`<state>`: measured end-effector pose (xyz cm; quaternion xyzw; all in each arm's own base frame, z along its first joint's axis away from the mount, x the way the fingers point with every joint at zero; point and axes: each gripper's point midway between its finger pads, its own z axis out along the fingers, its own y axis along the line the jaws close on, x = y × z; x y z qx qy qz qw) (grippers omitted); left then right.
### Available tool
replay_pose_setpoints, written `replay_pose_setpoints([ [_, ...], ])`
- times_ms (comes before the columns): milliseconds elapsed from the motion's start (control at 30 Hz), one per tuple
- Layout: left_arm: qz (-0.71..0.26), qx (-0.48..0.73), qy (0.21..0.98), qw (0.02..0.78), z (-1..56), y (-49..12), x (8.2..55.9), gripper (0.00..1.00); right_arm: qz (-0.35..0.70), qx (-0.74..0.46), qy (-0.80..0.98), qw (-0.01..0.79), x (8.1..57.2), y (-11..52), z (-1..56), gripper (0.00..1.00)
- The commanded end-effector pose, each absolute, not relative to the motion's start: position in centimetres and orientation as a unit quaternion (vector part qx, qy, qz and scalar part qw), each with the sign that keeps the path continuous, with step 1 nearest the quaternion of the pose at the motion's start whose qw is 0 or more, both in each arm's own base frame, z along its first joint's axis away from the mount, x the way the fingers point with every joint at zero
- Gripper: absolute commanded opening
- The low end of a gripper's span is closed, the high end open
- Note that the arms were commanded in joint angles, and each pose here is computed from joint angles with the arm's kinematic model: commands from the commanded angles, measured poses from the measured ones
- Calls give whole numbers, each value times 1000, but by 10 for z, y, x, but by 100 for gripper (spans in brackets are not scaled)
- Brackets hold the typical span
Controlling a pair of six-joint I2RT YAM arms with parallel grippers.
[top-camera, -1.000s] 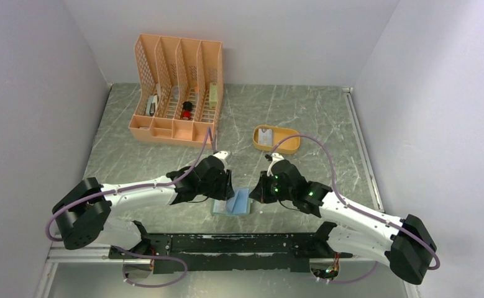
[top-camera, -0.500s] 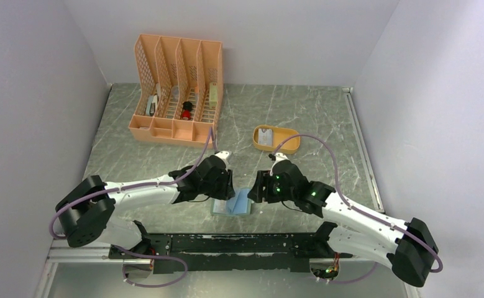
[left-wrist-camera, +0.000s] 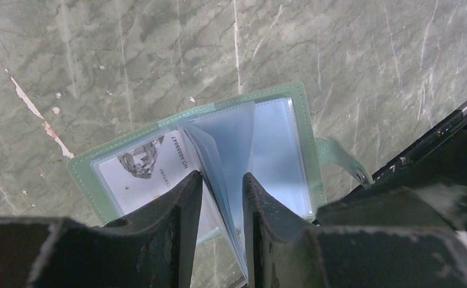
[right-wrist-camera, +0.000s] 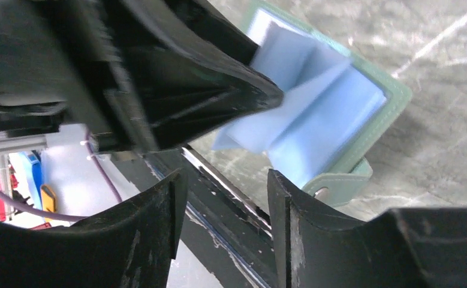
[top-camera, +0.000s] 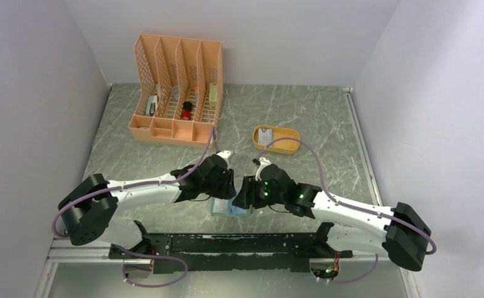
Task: Put the credit cards into the card holder
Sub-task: Turn over the card slot in the card holder.
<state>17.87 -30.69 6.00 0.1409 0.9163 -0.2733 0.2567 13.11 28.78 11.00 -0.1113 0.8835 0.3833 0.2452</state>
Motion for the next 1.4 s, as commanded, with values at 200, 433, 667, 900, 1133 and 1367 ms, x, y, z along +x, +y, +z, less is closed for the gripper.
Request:
replay_pose_setpoints([
  [200, -289, 152, 908, 262, 72, -320, 181, 37, 374, -62, 902, 207, 129, 293, 69, 59],
  [433, -283, 152, 909, 265, 74, -316, 182, 47, 327, -38, 925, 190, 128, 280, 29, 60],
  [667, -280, 154, 910, 265, 75, -312, 180, 52, 321, -17, 929, 183, 123, 270, 12, 60],
  [900, -276, 145, 910, 275, 78, -308, 182, 45, 298, 5, 935, 191, 124, 253, 1, 55],
  [1133, -270, 144, 910, 281, 80, -305, 184, 37, 291, 11, 937, 191, 120, 240, -7, 38],
  [1367, -261, 144, 913, 278, 75, -304, 184, 34, 286, 11, 939, 189, 117, 235, -10, 34],
])
